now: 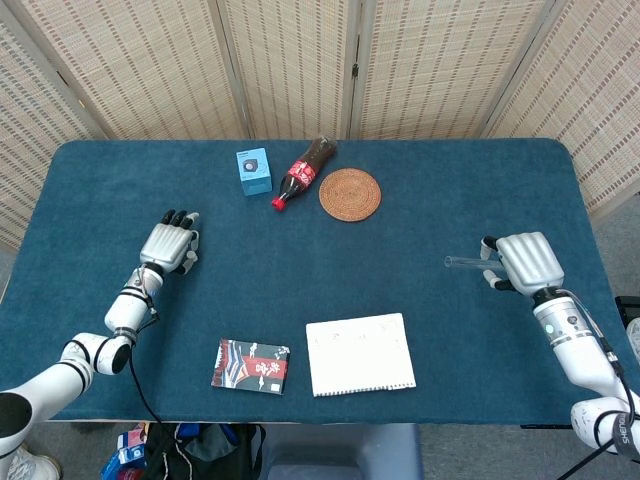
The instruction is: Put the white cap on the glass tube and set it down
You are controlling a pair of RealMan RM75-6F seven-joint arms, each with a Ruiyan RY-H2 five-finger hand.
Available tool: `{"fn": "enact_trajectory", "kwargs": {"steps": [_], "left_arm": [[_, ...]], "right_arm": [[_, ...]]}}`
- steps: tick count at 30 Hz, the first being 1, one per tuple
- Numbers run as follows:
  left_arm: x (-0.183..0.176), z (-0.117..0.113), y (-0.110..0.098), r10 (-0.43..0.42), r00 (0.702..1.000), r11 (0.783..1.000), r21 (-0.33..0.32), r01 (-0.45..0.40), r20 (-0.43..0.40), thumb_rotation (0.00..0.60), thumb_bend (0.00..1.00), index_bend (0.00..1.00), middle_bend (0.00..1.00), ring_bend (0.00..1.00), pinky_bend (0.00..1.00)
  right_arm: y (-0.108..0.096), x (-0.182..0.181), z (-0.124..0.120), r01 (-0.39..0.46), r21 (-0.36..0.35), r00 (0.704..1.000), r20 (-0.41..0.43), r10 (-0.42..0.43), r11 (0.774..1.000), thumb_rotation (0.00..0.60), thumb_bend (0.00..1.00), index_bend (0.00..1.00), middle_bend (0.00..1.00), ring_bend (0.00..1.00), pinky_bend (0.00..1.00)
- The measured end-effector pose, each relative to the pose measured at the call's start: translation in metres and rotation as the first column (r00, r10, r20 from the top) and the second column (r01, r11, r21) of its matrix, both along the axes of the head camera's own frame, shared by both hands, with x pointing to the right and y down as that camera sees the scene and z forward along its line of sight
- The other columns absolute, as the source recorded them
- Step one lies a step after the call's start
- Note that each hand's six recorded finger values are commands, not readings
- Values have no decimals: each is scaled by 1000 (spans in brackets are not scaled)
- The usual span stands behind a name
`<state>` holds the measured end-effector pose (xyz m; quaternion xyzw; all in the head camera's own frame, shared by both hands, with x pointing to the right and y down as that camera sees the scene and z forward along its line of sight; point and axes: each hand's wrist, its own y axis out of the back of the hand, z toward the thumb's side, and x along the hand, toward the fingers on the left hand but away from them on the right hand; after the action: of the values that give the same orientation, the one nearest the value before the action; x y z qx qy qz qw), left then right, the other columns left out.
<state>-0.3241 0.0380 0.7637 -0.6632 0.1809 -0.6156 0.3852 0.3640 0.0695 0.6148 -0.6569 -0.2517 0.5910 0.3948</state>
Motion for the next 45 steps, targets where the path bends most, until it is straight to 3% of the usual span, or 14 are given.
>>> {"fn": "enact_trajectory", "kwargs": {"steps": [15,24,33,45], "left_arm": [[-2,2,0,-17,1000,1000,-1,17,-14,600,358,512,0,0,0],[-4,-14,-9,-99,987,995,-2,99,-123,600,436,536,36,0,0],[-1,-73,-24,-116,947,989,52,137,-300,600,441,547,50,0,0],[32,-166,-20,-57,846,985,108,134,-531,600,448,563,50,0,0]], "right_arm": [[0,0,1,-1,-5,1000,-7,1,1000,600,613,875,1000,1000,1000],[0,-7,0,0,2,1000,23,0,1000,600,613,882,1000,1000,1000],[3,-39,14,7,-5,990,144,-6,1000,600,614,886,1000,1000,1000],[6,-110,38,39,-65,931,365,-13,997,600,620,886,1000,1000,1000]]}}
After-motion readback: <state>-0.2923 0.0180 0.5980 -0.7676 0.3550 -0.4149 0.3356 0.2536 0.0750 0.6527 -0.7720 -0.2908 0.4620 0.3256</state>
